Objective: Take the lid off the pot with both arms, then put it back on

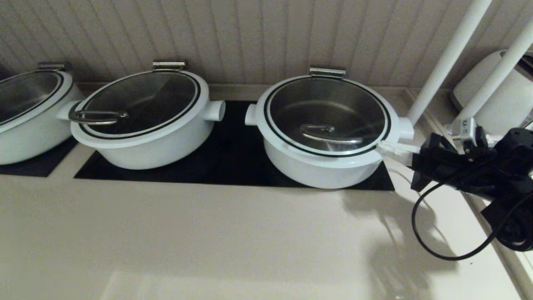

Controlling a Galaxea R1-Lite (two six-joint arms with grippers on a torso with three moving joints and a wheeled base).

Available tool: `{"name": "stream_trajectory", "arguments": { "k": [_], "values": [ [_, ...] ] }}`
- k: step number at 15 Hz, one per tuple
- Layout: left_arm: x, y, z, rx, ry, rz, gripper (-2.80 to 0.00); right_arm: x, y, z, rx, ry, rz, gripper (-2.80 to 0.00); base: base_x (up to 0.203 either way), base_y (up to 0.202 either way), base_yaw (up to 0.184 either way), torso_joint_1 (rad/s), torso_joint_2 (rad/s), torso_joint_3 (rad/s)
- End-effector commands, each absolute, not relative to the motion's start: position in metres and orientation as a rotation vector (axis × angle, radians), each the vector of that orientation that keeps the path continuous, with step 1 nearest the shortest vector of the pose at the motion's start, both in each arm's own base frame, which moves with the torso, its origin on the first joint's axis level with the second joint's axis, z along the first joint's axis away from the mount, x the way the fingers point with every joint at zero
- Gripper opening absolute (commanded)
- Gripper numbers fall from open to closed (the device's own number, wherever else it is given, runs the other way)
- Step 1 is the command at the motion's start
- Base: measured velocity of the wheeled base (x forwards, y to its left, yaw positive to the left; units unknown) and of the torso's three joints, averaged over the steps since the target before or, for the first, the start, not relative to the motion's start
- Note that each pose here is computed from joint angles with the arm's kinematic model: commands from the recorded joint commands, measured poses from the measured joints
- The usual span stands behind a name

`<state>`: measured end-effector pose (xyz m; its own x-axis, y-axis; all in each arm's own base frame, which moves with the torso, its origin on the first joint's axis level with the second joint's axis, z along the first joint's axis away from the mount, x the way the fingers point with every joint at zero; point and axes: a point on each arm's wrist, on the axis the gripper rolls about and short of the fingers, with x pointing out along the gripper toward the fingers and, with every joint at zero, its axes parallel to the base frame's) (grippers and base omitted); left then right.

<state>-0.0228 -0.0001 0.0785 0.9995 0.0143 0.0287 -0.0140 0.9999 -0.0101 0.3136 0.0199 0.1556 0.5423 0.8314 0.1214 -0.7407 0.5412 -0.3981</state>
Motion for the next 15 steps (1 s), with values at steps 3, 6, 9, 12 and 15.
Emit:
{"name": "stream_trajectory", "arguments": {
  "k": [3, 6, 9, 12, 15],
  "values": [
    [-0.023, 0.0, 0.078, -0.011, -0.029, 0.015, -2.8, 0.299, 0.016, 0.185, -0.347, -0.392, 0.914, -2.8, 0.0, 0.0, 0.0, 0.0, 0.0, 0.0],
    [-0.023, 0.0, 0.078, -0.011, -0.029, 0.015, -2.8, 0.276, 0.009, 0.217, -0.337, -0.452, 0.863, -2.8, 0.0, 0.0, 0.0, 0.0, 0.0, 0.0],
    [-0.023, 0.0, 0.078, -0.011, -0.029, 0.015, -2.8, 0.243, -0.013, 0.25, -0.338, -0.484, 0.766, -2.8, 0.0, 0.0, 0.0, 0.0, 0.0, 0.0],
    [-0.023, 0.0, 0.078, -0.011, -0.029, 0.015, -2.8, 0.203, -0.043, 0.25, -0.305, -0.404, 0.565, -2.8, 0.0, 0.0, 0.0, 0.0, 0.0, 0.0],
    [-0.023, 0.0, 0.078, -0.011, -0.029, 0.015, -2.8, 0.16, -0.038, 0.222, -0.214, -0.321, 0.456, -2.8, 0.0, 0.0, 0.0, 0.0, 0.0, 0.0]
  ]
}}
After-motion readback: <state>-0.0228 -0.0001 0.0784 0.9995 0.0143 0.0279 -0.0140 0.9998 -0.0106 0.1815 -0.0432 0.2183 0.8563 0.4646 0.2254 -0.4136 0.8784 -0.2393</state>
